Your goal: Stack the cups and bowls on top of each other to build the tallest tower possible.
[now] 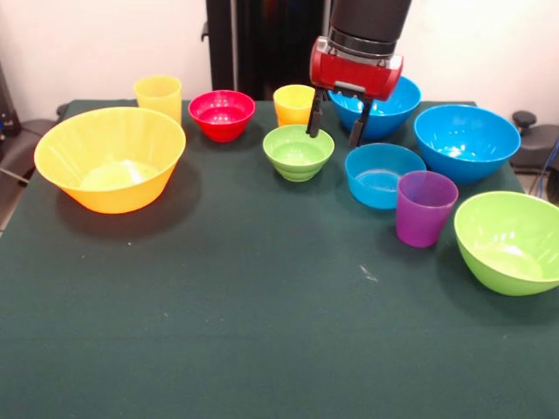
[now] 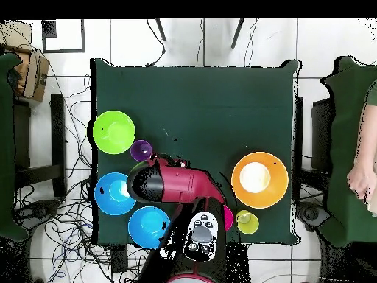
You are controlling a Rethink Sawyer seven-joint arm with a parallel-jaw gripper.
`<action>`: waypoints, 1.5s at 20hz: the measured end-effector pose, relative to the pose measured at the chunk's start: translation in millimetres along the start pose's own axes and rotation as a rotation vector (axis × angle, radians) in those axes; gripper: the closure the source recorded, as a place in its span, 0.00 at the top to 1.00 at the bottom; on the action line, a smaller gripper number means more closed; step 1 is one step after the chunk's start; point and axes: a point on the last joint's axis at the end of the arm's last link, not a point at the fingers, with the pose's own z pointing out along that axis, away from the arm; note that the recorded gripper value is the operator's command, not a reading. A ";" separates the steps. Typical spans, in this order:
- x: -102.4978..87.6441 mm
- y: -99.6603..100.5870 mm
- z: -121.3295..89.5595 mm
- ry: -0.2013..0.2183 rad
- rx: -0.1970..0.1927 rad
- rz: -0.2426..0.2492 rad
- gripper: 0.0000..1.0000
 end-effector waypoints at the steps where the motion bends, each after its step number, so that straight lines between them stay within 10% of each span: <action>1: 0.1 0.2 0.2 -0.001 0.000 0.000 1.00; 18: 6.0 4.7 -6.9 -0.044 -0.005 -0.012 1.00; 30: 53.5 15.6 -50.1 -0.031 -0.022 -0.038 1.00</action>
